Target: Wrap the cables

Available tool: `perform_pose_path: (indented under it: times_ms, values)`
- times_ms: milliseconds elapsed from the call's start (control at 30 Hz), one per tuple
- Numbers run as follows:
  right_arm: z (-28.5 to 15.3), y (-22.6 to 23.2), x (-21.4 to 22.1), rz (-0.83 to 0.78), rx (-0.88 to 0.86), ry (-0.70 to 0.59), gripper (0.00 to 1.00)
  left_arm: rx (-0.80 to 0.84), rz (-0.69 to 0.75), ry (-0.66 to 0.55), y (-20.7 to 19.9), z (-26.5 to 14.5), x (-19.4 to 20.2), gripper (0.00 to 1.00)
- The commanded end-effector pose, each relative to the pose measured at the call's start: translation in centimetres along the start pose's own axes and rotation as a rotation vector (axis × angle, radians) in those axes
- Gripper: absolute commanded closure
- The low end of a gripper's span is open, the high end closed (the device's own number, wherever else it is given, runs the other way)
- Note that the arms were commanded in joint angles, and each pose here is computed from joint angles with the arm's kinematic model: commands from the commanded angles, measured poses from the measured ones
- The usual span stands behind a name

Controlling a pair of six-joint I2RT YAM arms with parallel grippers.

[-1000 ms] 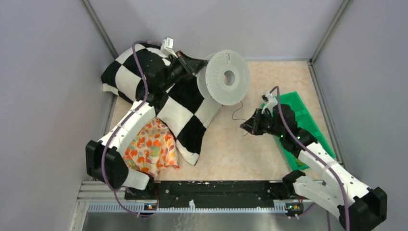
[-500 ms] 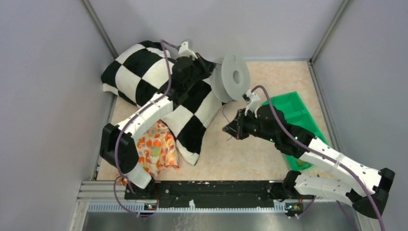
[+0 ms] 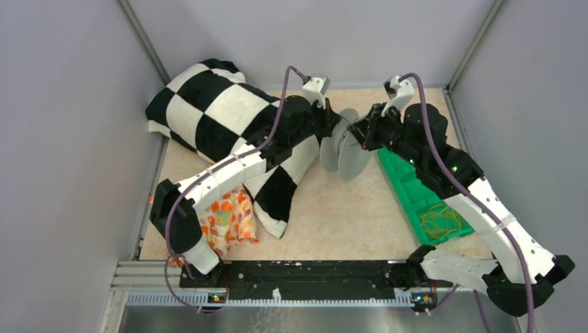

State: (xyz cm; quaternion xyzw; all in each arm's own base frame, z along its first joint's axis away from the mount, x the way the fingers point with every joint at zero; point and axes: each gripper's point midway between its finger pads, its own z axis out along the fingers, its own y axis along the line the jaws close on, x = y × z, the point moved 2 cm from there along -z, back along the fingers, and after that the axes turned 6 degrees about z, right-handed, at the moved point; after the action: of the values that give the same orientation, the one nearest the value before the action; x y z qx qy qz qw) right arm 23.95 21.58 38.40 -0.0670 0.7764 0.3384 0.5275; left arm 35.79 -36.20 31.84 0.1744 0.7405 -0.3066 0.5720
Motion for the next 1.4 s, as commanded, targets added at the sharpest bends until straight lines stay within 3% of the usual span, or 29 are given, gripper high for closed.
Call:
perform_pose_path:
  times_ms: [0, 200, 367, 533, 667, 900, 1100, 1367]
  values:
    - [0.2, -1.8, -1.7, -0.054, 0.018, -0.002, 1.00, 0.212, 0.131, -0.110, -3.9, -4.4, -4.5, 1.00]
    - [0.1, -4.4, -2.6, -0.093, 0.094, -0.002, 1.00, 0.363, 0.275, -0.101, -5.3, -8.5, -3.4, 1.00]
    - [-2.0, -6.3, -2.4, -0.204, 0.121, 0.082, 1.00, 0.647, 0.500, -0.043, -7.5, -14.1, -0.4, 1.00]
    - [-3.5, -5.9, 0.8, -0.262, 0.021, 0.193, 1.00, 0.772, 0.561, -0.007, -8.5, -17.4, -0.4, 1.00]
    - [-4.9, -5.0, 2.1, -0.242, -0.049, 0.184, 1.00, 0.857, 0.557, -0.025, -9.7, -18.8, -1.4, 1.00]
    - [-6.3, -4.7, 3.7, -0.201, -0.081, 0.160, 1.00, 0.791, 0.460, -0.127, -9.3, -18.4, -4.9, 1.00]
    - [-6.2, -4.4, 4.1, -0.164, -0.110, 0.132, 1.00, 0.705, 0.219, -0.150, -7.3, -15.7, -8.0, 1.00]
    - [-5.7, -4.0, 5.7, -0.132, -0.178, 0.139, 1.00, 0.748, -0.052, -0.124, -5.1, -15.2, -8.8, 1.00]
